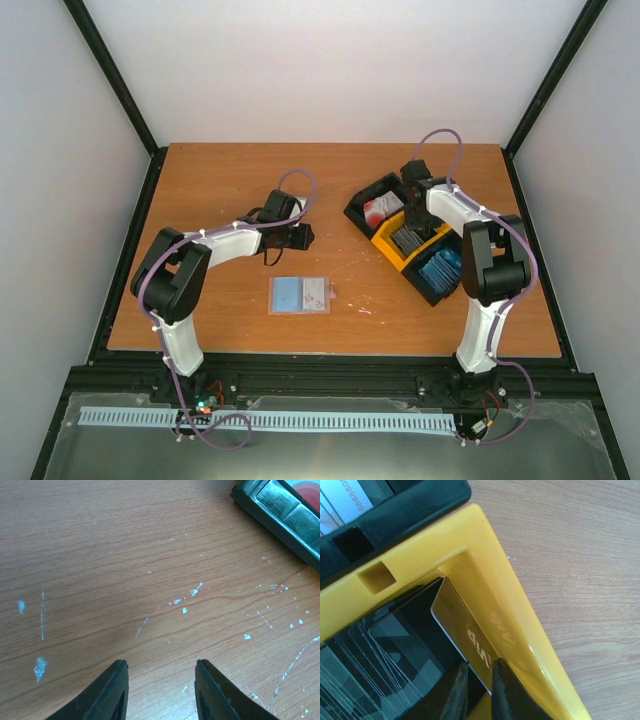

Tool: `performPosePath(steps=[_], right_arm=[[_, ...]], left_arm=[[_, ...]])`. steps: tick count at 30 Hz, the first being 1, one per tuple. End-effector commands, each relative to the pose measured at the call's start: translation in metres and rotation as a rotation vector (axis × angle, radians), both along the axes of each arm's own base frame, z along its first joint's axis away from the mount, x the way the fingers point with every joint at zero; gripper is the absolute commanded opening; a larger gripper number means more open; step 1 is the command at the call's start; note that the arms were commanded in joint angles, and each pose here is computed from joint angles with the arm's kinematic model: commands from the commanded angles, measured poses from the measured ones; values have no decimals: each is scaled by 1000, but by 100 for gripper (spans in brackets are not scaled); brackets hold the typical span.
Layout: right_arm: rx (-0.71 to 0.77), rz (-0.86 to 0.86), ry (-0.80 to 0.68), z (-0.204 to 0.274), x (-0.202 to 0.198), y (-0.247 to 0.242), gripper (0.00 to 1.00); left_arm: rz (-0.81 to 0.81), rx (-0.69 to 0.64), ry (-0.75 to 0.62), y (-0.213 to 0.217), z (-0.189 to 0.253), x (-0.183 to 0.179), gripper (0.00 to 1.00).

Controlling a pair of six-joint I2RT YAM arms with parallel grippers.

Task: Put the credit cards into the card holder
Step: Pick up the credit card from the storage box.

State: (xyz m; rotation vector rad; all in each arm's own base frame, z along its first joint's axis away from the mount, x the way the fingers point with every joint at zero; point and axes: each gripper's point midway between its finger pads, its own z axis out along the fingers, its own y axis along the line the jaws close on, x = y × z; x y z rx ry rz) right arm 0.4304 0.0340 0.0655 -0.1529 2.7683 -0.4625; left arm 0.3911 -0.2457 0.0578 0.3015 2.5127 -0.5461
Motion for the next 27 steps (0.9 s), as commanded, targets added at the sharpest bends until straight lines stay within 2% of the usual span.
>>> performPosePath(steps=[1, 5, 10, 16, 19, 27], right_arm=[[-32, 17, 63, -21, -7, -3, 17], [-29, 33, 73, -24, -9, -1, 21], [-50, 33, 69, -23, -9, -4, 20], [-39, 50, 79, -25, -10, -1, 11], [-47, 57, 58, -19, -9, -1, 4], [-88, 88, -22, 20, -13, 9, 3]], left_arm=[[-7, -12, -34, 0, 8, 5, 38], [-6, -11, -37, 0, 9, 5, 39], [-7, -13, -39, 0, 10, 5, 39], [-11, -18, -43, -1, 13, 5, 39], [-11, -21, -52, -1, 17, 6, 39], [-13, -46, -88, -2, 36, 6, 47]])
